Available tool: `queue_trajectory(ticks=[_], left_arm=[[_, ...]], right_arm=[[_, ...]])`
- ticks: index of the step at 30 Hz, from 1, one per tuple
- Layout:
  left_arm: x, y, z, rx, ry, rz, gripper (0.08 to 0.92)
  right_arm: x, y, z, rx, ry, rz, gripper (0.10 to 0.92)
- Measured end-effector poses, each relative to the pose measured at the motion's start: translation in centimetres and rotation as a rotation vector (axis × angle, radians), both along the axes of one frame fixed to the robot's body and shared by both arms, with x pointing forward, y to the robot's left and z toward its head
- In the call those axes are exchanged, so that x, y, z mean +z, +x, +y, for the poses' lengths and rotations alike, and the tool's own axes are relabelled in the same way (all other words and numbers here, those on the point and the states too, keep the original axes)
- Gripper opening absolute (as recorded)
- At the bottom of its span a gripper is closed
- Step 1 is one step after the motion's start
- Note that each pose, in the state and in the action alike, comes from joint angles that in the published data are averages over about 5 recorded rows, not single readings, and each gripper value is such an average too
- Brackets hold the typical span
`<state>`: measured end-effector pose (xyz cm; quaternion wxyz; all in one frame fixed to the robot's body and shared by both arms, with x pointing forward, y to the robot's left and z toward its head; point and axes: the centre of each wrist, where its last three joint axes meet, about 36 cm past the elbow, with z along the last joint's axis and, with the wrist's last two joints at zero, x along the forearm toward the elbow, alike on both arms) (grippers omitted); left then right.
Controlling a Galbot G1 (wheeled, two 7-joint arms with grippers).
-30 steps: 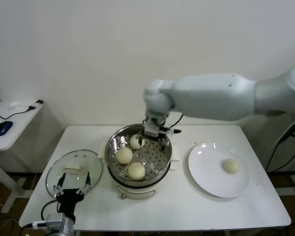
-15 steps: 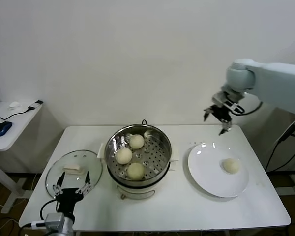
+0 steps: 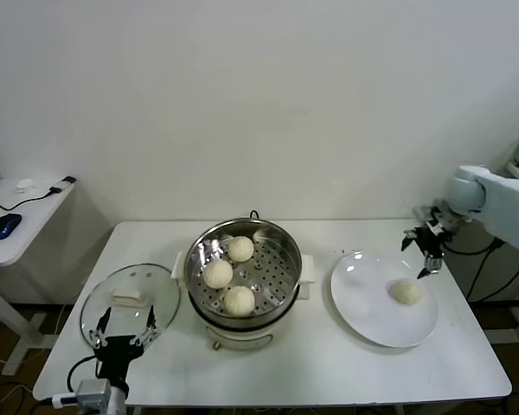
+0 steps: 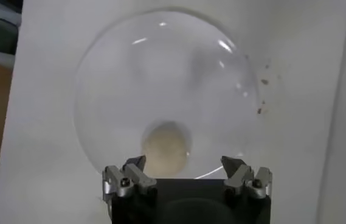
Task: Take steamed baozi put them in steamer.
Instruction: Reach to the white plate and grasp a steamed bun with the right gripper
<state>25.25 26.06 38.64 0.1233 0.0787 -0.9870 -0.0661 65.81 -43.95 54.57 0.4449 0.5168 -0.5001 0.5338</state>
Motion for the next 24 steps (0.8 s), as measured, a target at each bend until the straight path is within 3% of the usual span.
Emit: queue_trajectory(ticks=[12, 24], left_arm=[[-0.3, 0.0, 0.1, 0.001, 0.002, 0.009, 0.823], [-0.2, -0.1, 0.2, 0.0, 0.005, 0.008, 0.823]], right_arm=[[-6.2, -0.9, -1.2, -0.08, -0.008, 0.015, 0.823], [-7.9, -0.5, -0.2, -0.086, -0.014, -0.007, 0.795]])
